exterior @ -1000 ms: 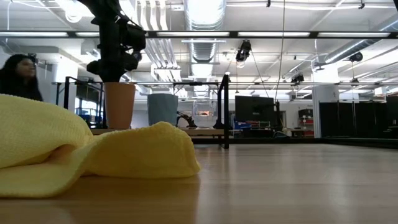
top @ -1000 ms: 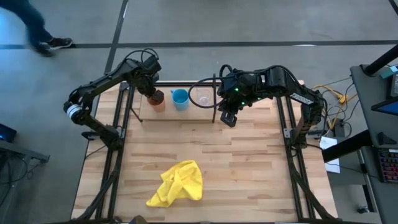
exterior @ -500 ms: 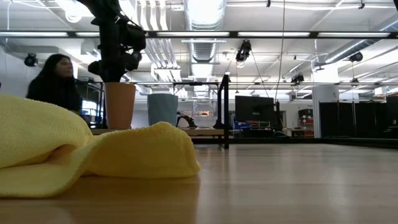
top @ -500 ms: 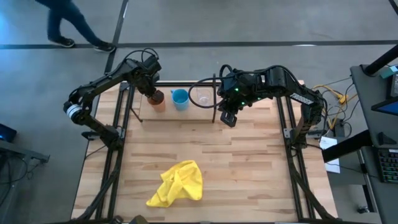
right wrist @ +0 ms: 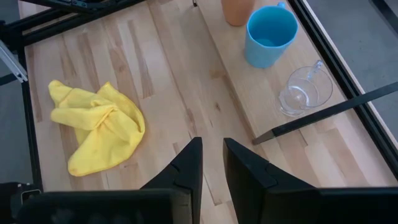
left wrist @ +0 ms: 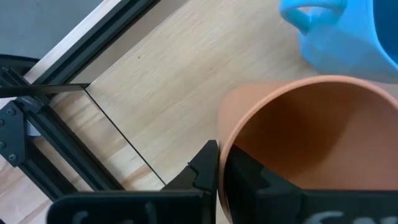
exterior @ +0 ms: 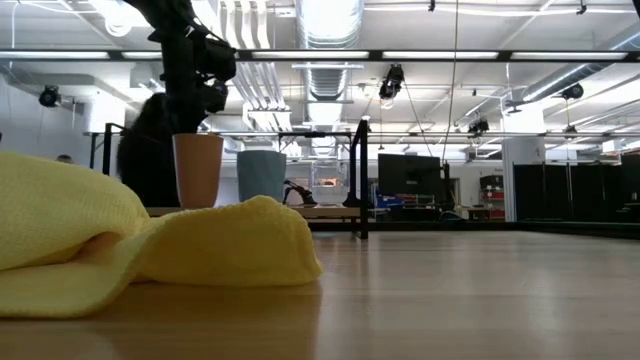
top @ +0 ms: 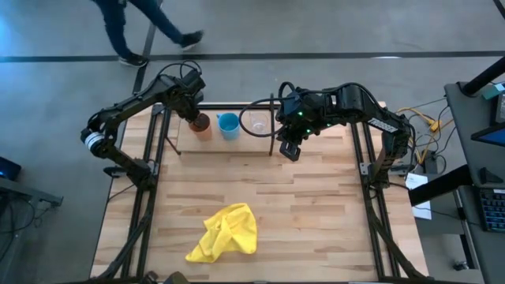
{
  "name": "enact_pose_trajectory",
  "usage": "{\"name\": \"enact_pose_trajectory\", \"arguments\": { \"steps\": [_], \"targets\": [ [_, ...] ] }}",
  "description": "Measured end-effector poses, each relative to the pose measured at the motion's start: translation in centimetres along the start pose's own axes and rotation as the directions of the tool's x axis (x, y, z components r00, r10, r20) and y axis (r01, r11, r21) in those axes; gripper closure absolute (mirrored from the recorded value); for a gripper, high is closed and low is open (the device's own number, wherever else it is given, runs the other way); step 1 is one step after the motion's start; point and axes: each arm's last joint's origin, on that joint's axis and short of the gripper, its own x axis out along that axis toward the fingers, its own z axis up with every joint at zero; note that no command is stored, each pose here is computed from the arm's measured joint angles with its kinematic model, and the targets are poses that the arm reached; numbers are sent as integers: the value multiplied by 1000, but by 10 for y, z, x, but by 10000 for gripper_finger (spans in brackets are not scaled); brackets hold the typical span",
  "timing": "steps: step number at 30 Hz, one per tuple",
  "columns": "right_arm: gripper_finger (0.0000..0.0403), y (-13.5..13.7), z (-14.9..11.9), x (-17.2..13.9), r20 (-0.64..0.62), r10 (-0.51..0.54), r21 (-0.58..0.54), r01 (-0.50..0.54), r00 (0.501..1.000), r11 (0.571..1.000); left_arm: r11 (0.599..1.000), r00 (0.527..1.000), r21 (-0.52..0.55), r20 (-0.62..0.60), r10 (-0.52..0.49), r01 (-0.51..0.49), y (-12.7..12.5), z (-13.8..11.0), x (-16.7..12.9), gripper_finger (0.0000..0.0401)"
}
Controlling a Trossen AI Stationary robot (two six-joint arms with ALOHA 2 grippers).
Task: Stack small to large cups/mugs on shelf
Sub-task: Put the orange cup on the shelf, then return to Home Position
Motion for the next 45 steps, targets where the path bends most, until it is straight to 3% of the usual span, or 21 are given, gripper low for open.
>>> {"name": "enact_pose_trajectory", "arguments": {
  "steps": [7,18,30,38,45],
  "targets": [
    [344,0,0,0,0,0,0,0,1000,1000,1000,1000,21,10,4,-4,0,1,0,391],
    [344,0,0,0,-1,0,-1,0,1000,1000,999,999,17,10,33,-33,2,1,1,305],
    [344,0,0,0,-1,-1,-40,1,1000,999,996,996,17,33,84,-84,4,3,-5,299],
    [344,0,0,0,-1,0,-52,0,1000,999,997,989,5,127,71,-72,6,-4,-39,299],
    [344,0,0,0,1,0,-52,0,1000,999,999,982,-1,185,33,-34,11,-31,-100,299]
  ]
}}
